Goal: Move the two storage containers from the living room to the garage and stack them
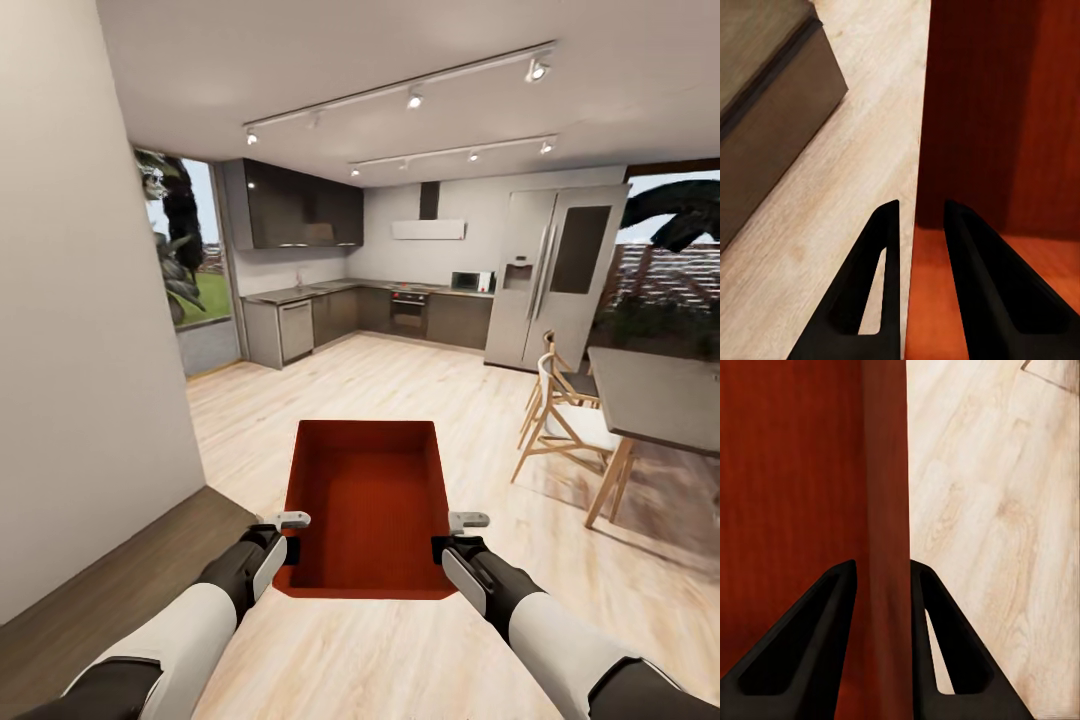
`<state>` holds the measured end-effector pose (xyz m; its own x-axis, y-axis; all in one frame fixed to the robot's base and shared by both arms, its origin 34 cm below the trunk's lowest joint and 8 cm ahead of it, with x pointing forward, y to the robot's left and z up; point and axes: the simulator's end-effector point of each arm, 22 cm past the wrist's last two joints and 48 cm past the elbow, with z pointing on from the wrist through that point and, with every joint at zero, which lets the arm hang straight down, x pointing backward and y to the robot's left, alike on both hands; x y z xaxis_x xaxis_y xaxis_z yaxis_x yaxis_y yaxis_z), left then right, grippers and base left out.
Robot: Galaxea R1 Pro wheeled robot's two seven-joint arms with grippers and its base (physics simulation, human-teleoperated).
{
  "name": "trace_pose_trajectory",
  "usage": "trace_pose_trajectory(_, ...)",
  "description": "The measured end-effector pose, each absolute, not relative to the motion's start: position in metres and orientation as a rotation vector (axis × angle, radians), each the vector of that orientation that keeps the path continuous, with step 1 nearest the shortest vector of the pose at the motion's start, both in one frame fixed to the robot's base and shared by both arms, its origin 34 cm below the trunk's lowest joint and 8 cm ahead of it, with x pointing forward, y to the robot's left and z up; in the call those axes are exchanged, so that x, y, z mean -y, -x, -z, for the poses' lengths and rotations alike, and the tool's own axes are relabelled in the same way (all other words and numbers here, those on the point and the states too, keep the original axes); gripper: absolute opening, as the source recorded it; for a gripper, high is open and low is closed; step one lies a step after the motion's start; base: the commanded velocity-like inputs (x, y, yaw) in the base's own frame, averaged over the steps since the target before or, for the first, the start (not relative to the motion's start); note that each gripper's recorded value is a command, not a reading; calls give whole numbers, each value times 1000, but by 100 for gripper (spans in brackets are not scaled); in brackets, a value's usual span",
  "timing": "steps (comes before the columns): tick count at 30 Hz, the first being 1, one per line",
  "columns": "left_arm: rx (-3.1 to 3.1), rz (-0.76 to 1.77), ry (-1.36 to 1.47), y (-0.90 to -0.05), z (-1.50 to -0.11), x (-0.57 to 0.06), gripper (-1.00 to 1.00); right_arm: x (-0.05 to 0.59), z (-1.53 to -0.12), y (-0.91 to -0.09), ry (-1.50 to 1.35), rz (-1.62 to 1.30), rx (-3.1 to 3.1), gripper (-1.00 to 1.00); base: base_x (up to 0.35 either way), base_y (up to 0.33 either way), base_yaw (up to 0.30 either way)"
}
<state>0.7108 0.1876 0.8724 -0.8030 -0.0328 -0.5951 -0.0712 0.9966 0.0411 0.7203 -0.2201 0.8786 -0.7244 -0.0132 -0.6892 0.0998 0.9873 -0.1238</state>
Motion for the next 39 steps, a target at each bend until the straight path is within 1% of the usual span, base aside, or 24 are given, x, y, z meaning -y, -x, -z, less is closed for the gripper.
trace_pose_trajectory(30,-2503,-82,71,-711,-873,-188,-100,220,-879,-720,-61,196,-2374,-100,0,0,-259)
trace_pose_trajectory(39,-2503,-82,72,-711,-873,-188,-100,220,-879,-720,-61,195,-2374,-100,0,0,-47)
